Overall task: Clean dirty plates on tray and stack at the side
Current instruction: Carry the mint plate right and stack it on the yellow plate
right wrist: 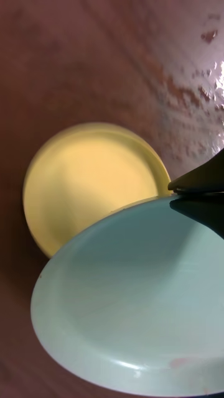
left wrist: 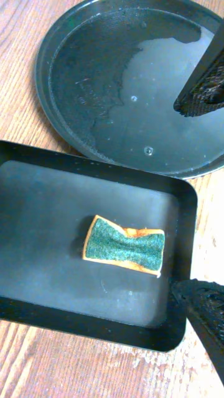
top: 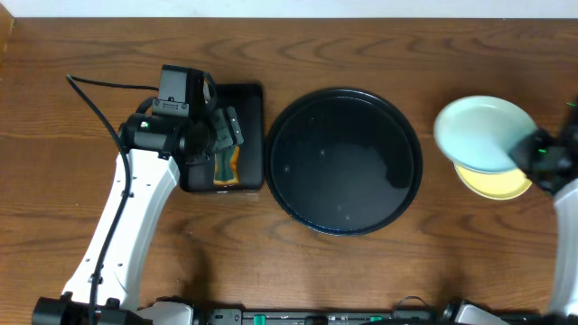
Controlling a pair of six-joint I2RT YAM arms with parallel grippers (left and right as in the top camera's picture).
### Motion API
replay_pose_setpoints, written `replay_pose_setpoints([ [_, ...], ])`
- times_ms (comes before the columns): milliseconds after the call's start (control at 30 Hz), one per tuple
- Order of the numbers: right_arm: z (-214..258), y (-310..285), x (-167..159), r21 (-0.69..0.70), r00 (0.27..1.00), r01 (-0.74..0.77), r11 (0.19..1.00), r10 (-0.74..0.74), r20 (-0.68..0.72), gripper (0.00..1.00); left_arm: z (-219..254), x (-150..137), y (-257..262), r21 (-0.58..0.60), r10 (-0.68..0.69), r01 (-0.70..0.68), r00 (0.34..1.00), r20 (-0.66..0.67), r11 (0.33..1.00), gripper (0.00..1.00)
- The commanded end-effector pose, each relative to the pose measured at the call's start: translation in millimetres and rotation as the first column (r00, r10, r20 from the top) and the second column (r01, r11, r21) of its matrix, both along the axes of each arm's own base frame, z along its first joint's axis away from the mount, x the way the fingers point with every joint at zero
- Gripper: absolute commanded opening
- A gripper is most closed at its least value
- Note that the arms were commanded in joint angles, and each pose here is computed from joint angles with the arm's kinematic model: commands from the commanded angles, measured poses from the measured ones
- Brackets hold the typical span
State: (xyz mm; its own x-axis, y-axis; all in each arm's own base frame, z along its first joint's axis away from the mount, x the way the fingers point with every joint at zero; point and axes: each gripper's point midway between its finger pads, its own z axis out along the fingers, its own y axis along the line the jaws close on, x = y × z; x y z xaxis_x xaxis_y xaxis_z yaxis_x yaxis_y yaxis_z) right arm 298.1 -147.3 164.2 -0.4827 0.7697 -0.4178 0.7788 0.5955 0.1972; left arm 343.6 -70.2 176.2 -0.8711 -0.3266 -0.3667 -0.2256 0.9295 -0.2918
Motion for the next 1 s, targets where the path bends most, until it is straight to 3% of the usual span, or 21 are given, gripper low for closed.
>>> replay_pose_setpoints([
  [0,-20,-20,-3,0.076,0.999,0.040,0.996,-0.038,-0.026,0.01,5,3,0,-0.005,-0.007,0.007,1.000,0.011,1.000,0.85],
  [200,-63,-50,-13,0.120,0.984,0.134,0.984,-0.118,-0.131,0.01,5,3,0,-0.005,-0.007,0.007,1.000,0.011,1.000,0.85],
  [367,-90,-56,-11,0.138,0.979,0.118,0.983,-0.092,-0.182,0.01,5,3,0,-0.005,-0.007,0.007,1.000,0.011,1.000,0.85],
  [400,-89,-56,-5,0.141,0.985,0.087,0.986,-0.065,-0.158,0.08,5,3,0,-0.005,-0.007,0.007,1.000,0.011,1.000,0.85],
  [500,-64,-34,30,0.196,0.990,-0.137,0.971,0.130,0.048,0.32,5,3,0,-0.005,-0.007,0.007,1.000,0.011,1.000,0.85],
  [567,-36,-18,45,0.214,0.964,-0.229,0.950,0.190,0.187,0.39,5,3,0,-0.005,-0.007,0.007,1.000,0.011,1.000,0.85],
  [733,42,29,49,0.096,0.853,-0.418,0.903,0.354,0.384,0.44,5,3,0,-0.005,-0.007,0.007,1.000,0.011,1.000,0.85],
  [967,109,131,13,-0.080,0.654,-0.652,0.754,0.613,0.443,0.48,5,3,0,-0.005,-0.007,0.007,1.000,0.011,1.000,0.85],
])
